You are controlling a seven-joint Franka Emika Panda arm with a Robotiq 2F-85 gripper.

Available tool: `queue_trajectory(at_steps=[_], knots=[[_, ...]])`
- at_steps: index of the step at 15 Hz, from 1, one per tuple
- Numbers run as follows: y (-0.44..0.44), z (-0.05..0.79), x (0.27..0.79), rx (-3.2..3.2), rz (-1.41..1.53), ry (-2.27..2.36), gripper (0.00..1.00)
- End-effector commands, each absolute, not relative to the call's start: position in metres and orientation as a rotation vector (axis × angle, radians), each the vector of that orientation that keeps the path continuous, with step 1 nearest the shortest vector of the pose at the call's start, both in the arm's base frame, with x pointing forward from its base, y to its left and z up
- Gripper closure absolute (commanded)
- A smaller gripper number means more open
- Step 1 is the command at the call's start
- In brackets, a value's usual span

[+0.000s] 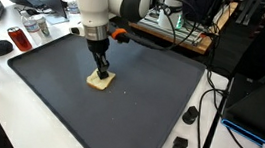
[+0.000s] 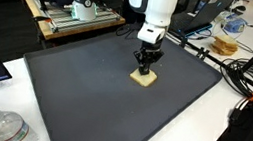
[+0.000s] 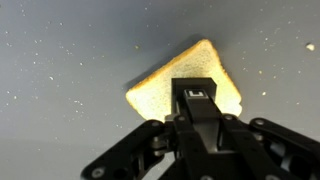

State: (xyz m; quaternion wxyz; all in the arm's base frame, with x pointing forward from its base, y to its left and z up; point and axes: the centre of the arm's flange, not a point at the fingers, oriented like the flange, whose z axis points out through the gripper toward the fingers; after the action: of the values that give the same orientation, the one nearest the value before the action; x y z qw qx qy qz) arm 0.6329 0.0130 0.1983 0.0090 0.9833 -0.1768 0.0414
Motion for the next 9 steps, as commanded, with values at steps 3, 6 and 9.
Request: queue_trajectory(at_steps=[3,6,9], knots=[[0.0141,0.1965,0.633,3.099,0.138,-0.526,0.95],[0.0152,0.1949,0.6336,3.099,0.138,-0.52,0.95],[0.0164,0.1933,0.6338,3.101,0.134,-0.51,0.95]])
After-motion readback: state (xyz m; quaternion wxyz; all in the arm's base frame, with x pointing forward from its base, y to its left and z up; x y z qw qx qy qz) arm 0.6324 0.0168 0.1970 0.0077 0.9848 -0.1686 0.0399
